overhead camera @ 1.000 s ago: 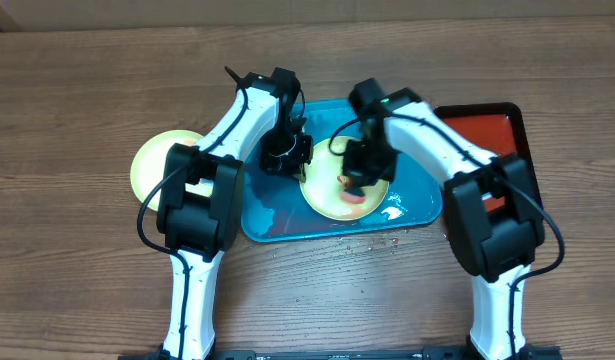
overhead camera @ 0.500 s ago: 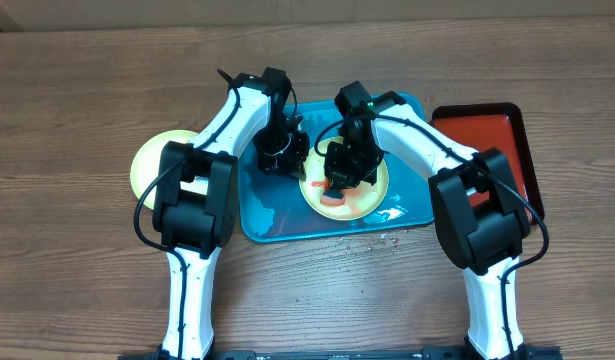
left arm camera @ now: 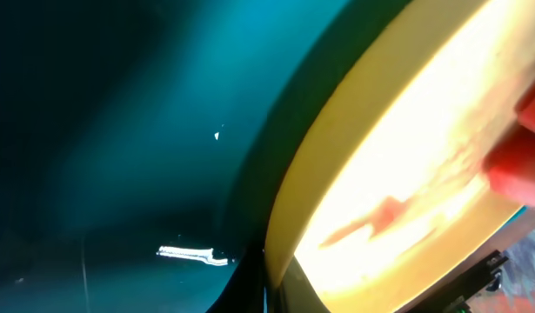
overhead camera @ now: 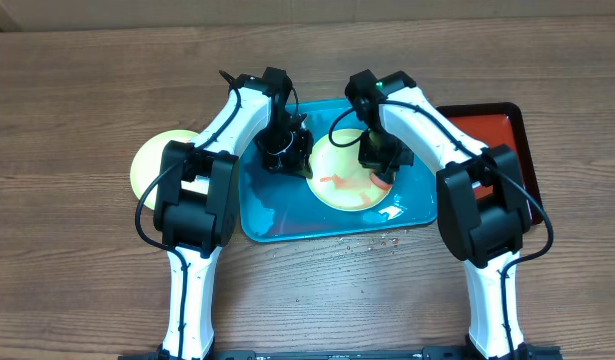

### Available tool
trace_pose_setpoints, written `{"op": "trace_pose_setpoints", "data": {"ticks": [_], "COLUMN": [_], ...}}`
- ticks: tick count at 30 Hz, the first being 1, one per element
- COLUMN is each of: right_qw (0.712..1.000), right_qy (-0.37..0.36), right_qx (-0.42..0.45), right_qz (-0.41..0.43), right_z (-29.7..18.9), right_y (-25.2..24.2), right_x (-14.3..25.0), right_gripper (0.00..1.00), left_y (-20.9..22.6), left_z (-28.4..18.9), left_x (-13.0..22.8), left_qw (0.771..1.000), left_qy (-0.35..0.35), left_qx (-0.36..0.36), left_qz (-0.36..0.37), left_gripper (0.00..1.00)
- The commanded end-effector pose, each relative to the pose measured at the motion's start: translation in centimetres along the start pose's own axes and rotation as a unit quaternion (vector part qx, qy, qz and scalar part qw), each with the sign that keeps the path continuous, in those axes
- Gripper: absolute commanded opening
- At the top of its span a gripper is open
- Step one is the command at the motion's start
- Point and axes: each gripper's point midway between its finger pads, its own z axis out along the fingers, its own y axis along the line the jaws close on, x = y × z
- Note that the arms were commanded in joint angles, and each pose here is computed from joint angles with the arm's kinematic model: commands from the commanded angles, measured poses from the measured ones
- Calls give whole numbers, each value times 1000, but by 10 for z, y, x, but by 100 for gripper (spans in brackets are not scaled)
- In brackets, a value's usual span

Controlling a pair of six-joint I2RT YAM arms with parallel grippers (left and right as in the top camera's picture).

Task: Clean dirty plates on tray and stack at the side
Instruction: 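Scrub the yellow plate with the sponge while the left gripper holds it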

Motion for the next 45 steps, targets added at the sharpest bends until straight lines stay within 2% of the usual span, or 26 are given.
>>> {"op": "trace_pose_setpoints", "data": {"ticks": [1,2,5,12,20,27,31,37,41,45], "right_qw": [999,993,973,936,935,971,993,991,992,995], "right_qy": [-17,-5,33,66,113,126,91,-13,-63,-62], "right_qx": [-33,-96,-208,-328,-295,-156,-15,134,106,-22], "right_qz": [-38,-65,-93,-105,-159,-133,-72,-7,-7,-79], "right_z": [12,15,17,-3,0,20,28,21,23,26], "right_y": [16,43,87,127,119,66,15,-35,-20,31], "right_x": [-12,-8,4,15,52,54,35,-4,-28,-36], "right_gripper": [4,4,4,4,4,4,4,4,4,4], "left_y": [20,20,19,15,14,15,15,15,15,15], "left_z": [11,11,11,11,11,11,11,11,11,11], "left_x": [1,1,-1,-3,-7,-7,-7,-6,-6,-6], "left_qw": [1000,1000,1000,1000,1000,1000,1000,1000,1000,1000], "left_qy": [13,13,10,8,0,-1,0,1,1,1], "left_qx": [-19,-17,-16,-2,-1,-1,-1,-2,-2,-2], "left_qz": [-15,-15,-14,-11,-8,-9,-9,-10,-10,-10], "left_gripper": [4,4,4,4,4,4,4,4,4,4]}}
